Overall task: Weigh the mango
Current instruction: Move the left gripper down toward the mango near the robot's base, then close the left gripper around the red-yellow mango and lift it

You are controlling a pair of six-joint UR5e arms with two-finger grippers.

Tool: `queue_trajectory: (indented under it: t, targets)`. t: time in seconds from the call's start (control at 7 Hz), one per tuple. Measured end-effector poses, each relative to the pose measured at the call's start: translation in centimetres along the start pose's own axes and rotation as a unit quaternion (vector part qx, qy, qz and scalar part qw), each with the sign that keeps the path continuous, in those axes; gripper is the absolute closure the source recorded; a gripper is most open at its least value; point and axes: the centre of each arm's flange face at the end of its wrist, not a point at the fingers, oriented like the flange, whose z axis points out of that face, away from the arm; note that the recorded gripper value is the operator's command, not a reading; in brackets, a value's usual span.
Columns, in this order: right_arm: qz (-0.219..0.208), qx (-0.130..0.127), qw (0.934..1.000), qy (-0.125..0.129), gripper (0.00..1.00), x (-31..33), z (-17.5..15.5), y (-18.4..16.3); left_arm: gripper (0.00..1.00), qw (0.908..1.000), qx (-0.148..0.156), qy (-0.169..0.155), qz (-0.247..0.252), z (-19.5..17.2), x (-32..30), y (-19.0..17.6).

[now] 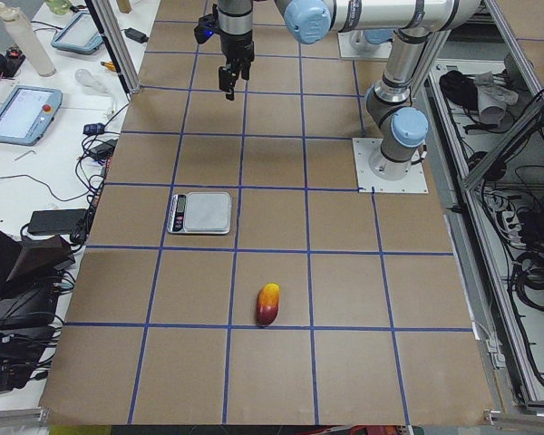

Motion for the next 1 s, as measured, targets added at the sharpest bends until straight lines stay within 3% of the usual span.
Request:
queue_trajectory:
  t: [0.43,0.57,1.0]
  targets:
    - [0.000,0.000,1.0000,0.000,0.00,0.0,0.0,0.0,0.00,0.9900,-0.014,0.027,0.138,3.6,-13.1,9.7]
    - [0.000,0.000,1.0000,0.000,0.00,0.0,0.0,0.0,0.00,0.9775,-0.024,0.034,0.207,5.5,-16.4,12.0]
    - [0.000,0.000,1.0000,0.000,0.00,0.0,0.0,0.0,0.00,0.9152,-0.057,0.031,0.398,12.4,-25.6,17.3]
